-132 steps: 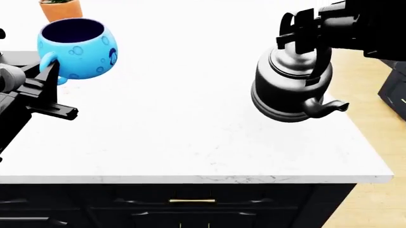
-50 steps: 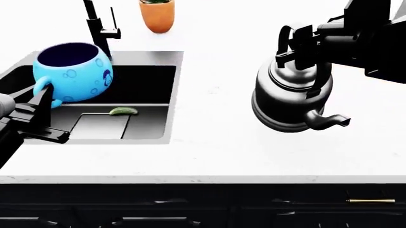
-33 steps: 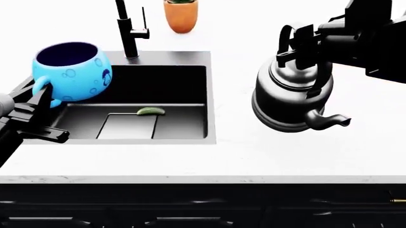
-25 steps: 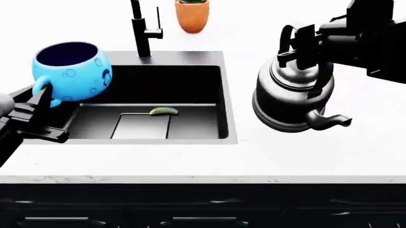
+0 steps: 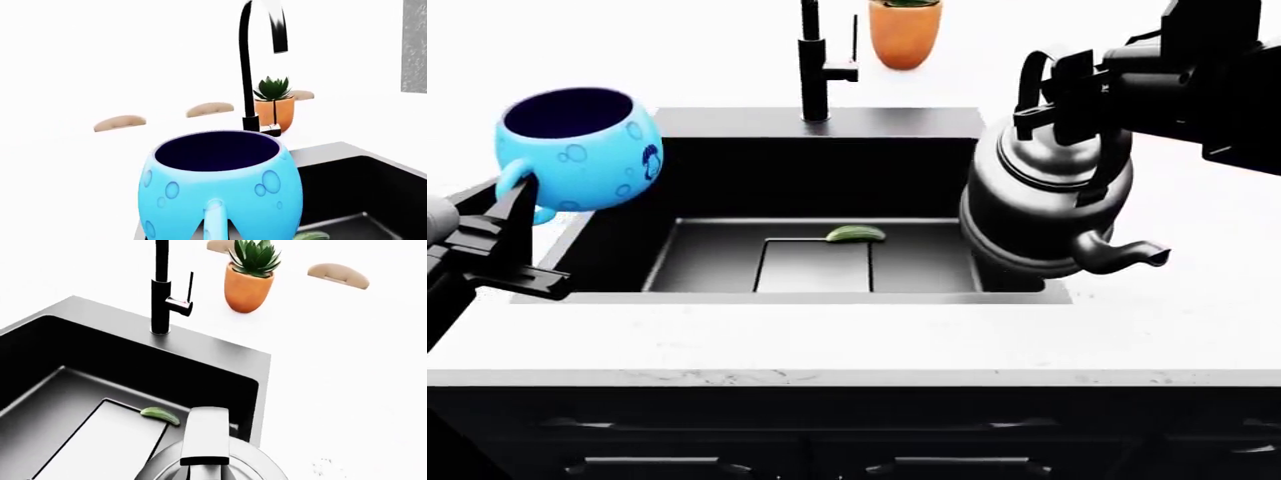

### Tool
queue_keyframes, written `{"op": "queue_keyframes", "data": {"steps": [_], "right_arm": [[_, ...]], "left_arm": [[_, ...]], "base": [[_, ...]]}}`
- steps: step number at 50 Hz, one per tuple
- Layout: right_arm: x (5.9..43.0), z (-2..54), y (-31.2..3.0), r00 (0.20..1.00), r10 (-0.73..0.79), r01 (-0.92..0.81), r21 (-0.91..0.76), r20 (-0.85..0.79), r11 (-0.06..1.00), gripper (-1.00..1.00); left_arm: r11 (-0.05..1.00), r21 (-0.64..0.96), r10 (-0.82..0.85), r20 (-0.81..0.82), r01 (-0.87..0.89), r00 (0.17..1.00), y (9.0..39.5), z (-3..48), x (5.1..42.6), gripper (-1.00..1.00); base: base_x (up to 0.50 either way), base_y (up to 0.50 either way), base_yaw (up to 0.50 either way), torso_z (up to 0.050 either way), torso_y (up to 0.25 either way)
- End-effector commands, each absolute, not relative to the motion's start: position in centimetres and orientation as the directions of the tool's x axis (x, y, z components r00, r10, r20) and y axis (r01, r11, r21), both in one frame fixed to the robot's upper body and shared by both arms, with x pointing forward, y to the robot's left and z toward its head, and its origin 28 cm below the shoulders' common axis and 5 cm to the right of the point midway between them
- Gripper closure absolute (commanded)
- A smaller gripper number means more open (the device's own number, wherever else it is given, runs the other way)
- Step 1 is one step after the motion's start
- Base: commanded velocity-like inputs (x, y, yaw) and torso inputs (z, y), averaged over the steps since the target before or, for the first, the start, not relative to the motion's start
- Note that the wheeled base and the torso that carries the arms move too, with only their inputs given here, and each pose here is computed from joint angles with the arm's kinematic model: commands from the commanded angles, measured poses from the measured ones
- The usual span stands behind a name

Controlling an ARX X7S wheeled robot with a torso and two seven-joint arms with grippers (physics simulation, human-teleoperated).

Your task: Pick the mug and kettle non electric and place them in the sink. Then turn on the water.

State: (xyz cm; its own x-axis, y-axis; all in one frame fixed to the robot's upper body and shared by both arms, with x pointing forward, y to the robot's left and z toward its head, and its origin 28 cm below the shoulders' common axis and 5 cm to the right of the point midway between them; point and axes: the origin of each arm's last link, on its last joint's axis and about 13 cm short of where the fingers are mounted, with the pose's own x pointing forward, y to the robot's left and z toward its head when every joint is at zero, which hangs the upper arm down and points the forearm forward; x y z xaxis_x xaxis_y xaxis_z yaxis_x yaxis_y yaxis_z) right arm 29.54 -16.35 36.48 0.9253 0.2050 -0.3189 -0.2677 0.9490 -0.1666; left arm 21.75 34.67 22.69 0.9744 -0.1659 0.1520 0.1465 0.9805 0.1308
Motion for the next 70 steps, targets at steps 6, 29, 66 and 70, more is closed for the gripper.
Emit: {"op": "queue_keyframes", "data": {"steps": [6, 29, 66, 70], "right_arm": [[29.53, 37.02, -16.54, 0.937, 0.185, -0.243, -0.173, -0.296, 0.954, 1.00], [29.08, 36.86, -17.49, 0.948, 0.135, -0.185, -0.153, -0.287, 0.971, 1.00], [29.19, 36.83, -17.27, 0.946, 0.144, -0.194, -0.151, -0.290, 0.969, 1.00], [29.26, 36.94, -17.18, 0.946, 0.146, -0.196, -0.153, -0.289, 0.969, 1.00]], "left_arm": [[0.981, 0.131, -0.164, 0.164, 0.143, 0.973, 34.66, 22.82, 21.90, 1.00], [0.979, 0.138, -0.171, 0.160, 0.150, 0.972, 34.40, 22.86, 21.94, 1.00], [0.980, 0.134, -0.169, 0.165, 0.148, 0.972, 34.49, 22.88, 21.76, 1.00], [0.980, 0.132, -0.168, 0.166, 0.147, 0.972, 34.49, 22.88, 21.78, 1.00]], "base": [[0.00, 0.50, 0.00, 0.002, 0.002], [0.00, 0.29, 0.00, 0.000, 0.001], [0.22, 0.00, 0.00, 0.001, 0.001], [0.29, 0.00, 0.00, 0.000, 0.003]]}}
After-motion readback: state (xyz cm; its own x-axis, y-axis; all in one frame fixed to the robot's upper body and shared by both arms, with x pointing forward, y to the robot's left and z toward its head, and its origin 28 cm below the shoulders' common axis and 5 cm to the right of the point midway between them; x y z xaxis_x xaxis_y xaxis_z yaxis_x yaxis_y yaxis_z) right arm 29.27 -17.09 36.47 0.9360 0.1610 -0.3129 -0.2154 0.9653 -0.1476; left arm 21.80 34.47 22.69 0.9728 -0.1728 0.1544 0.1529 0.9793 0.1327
